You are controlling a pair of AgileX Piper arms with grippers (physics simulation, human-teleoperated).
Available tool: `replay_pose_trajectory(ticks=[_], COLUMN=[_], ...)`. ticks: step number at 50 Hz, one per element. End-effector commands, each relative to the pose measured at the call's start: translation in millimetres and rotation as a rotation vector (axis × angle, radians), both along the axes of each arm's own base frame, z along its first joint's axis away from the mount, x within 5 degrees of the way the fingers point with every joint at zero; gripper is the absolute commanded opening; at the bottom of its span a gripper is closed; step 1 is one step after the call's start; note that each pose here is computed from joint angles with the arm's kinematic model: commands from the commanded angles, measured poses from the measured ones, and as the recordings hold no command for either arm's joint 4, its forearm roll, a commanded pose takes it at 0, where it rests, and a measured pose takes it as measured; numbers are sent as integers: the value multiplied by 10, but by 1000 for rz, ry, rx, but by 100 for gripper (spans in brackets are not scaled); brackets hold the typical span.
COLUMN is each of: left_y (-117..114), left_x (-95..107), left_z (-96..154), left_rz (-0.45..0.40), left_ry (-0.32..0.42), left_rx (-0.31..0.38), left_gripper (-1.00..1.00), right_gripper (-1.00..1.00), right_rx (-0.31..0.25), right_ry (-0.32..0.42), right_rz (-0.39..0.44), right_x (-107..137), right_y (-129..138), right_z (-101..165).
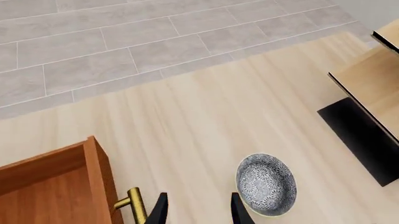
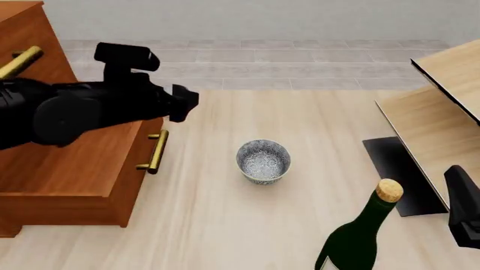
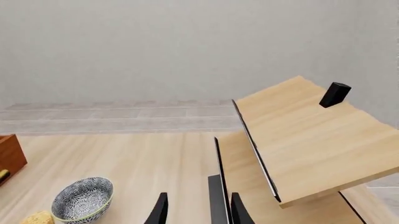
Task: Put the bowl on top of the cabinet.
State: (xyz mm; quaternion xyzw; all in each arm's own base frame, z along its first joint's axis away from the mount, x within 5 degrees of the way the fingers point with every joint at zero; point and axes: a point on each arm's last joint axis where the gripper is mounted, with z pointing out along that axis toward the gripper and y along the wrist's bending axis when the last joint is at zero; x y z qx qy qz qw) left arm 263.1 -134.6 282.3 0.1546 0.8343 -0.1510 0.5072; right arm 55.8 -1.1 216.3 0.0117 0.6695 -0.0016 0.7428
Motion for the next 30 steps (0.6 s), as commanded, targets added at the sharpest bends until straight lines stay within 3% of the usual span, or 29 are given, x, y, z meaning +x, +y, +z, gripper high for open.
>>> replay_pose_trajectory(ticks=[1, 30], left_y=[-182, -422], left_x=[95, 273], left_z=[-112, -326], left_rz=[-22, -15], left_ry=[40, 97], left_rx=[-15, -74], left_gripper=[100, 100], right_gripper=[100, 100], right_rx=[2, 2], right_ry=[-2, -3], right_rz=[1, 1], right_x=[0, 0], right_y=[0, 1], right_z=[0, 0])
